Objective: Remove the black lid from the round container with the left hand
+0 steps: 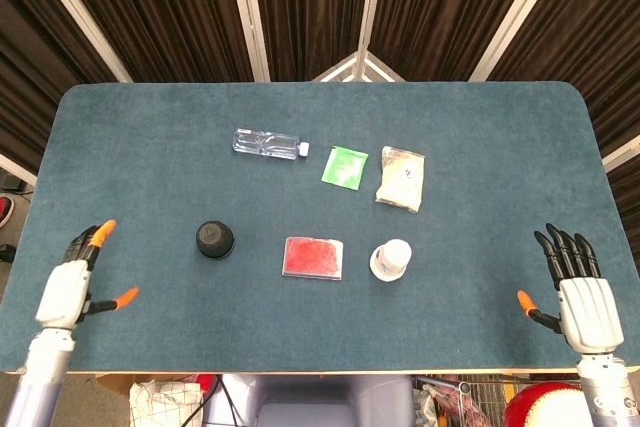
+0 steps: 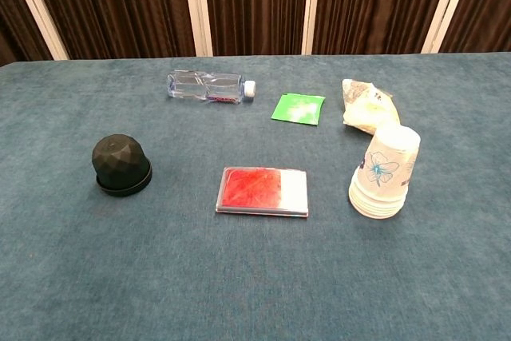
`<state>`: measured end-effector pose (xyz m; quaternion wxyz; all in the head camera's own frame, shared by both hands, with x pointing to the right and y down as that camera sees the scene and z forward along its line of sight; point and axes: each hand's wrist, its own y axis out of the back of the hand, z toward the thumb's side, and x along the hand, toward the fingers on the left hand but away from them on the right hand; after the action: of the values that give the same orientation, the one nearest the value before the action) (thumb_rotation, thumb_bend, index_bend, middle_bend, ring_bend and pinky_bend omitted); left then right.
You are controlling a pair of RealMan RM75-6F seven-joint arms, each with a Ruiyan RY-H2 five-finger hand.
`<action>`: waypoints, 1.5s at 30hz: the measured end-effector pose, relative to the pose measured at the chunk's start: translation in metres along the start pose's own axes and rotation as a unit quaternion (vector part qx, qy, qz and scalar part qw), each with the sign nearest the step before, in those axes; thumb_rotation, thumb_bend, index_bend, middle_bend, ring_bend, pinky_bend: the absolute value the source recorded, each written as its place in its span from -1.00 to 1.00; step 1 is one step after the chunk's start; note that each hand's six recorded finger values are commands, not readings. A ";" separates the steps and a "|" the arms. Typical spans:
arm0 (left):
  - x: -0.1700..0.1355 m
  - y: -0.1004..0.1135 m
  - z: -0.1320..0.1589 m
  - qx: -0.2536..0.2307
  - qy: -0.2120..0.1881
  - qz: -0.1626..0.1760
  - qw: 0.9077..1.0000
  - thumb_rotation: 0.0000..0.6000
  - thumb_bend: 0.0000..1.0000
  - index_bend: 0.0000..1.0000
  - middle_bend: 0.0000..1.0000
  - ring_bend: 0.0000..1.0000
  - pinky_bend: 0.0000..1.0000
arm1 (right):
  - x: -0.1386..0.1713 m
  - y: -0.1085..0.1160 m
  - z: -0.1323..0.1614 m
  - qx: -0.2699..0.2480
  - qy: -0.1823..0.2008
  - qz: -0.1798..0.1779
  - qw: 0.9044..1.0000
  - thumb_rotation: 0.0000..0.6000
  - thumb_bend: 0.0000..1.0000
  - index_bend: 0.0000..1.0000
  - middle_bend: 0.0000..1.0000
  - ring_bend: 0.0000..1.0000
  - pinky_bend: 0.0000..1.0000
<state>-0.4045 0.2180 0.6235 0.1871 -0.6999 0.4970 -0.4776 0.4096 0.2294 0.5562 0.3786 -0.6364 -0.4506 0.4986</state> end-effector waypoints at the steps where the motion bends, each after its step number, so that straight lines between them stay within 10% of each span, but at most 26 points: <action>1: 0.005 -0.005 -0.002 -0.013 0.001 -0.006 1.000 1.00 -0.54 -0.96 -0.85 -1.00 -1.00 | 0.000 -0.001 0.000 0.000 0.000 0.002 1.000 1.00 -0.42 -0.86 -0.95 -0.86 -0.98; 21: 0.083 -0.104 0.026 -0.087 -0.018 -0.073 0.993 1.00 -0.54 -0.95 -0.78 -1.00 -1.00 | -0.004 -0.010 -0.005 -0.005 -0.006 0.019 1.000 1.00 -0.42 -0.86 -0.95 -0.86 -0.98; 45: 0.097 -0.132 0.041 -0.045 0.001 -0.080 0.996 1.00 -0.42 -0.91 -0.60 -1.00 -1.00 | -0.003 -0.013 -0.002 -0.008 -0.005 0.022 1.000 1.00 -0.42 -0.86 -0.95 -0.86 -0.98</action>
<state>-0.2964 0.1815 0.7478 0.1161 -0.7444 0.4605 -0.4693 0.4089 0.2309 0.5697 0.3600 -0.6466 -0.4429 0.5061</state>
